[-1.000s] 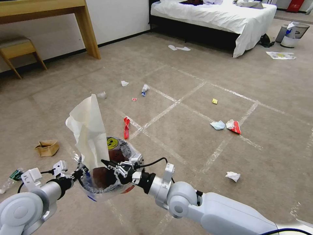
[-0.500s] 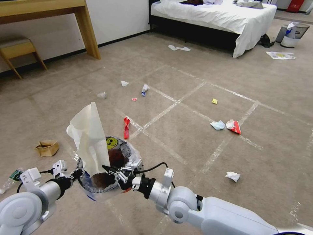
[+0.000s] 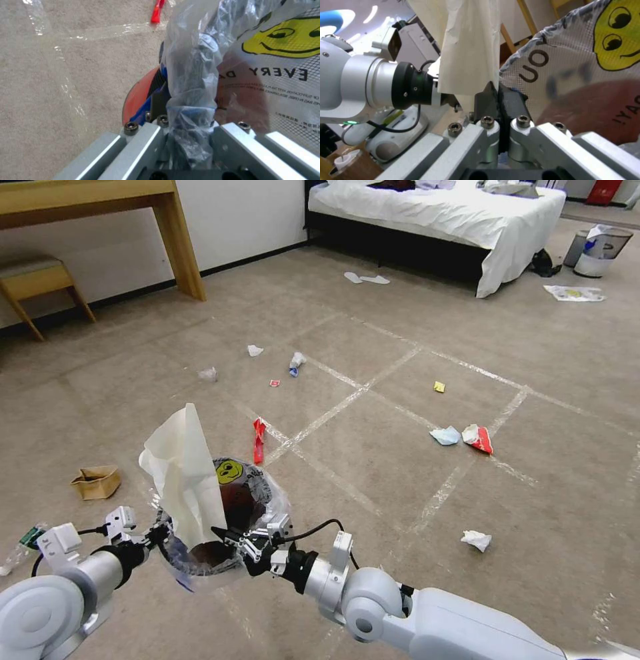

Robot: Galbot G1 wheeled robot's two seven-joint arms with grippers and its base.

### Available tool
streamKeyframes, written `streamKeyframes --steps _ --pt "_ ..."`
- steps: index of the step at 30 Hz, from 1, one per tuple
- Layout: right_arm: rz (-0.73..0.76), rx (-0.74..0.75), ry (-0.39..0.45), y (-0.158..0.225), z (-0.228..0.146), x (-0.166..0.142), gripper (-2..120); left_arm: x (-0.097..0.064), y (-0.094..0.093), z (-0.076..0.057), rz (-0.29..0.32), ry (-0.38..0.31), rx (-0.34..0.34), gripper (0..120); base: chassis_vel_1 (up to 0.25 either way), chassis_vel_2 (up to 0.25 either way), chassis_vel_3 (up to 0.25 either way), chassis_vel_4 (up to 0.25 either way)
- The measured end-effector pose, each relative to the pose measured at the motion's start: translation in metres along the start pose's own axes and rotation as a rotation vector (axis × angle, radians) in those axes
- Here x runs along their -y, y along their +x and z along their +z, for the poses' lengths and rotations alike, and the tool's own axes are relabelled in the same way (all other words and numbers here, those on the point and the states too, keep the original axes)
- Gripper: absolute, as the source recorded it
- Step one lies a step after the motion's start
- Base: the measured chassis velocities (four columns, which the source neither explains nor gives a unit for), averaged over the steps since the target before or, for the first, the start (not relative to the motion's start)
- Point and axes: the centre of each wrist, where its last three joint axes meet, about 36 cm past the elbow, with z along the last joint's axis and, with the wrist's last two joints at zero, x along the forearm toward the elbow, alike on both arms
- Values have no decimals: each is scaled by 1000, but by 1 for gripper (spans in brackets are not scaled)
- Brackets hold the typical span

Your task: Pick up the trash bin and place the garbage on the floor into it.

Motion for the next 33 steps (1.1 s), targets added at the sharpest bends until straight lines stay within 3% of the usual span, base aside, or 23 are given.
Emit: streamKeyframes --steps 30,31,33 --pt "17 0 37 4 -3 10 0 0 1 0 -2 -5 0 0 0 0 0 0" --pt "18 0 39 5 -4 10 8 0 1 0 -2 -5 -1 0 0 0 0 0" --pt "18 0 40 6 -5 10 12 0 1 0 -2 -5 -1 0 0 0 0 0"
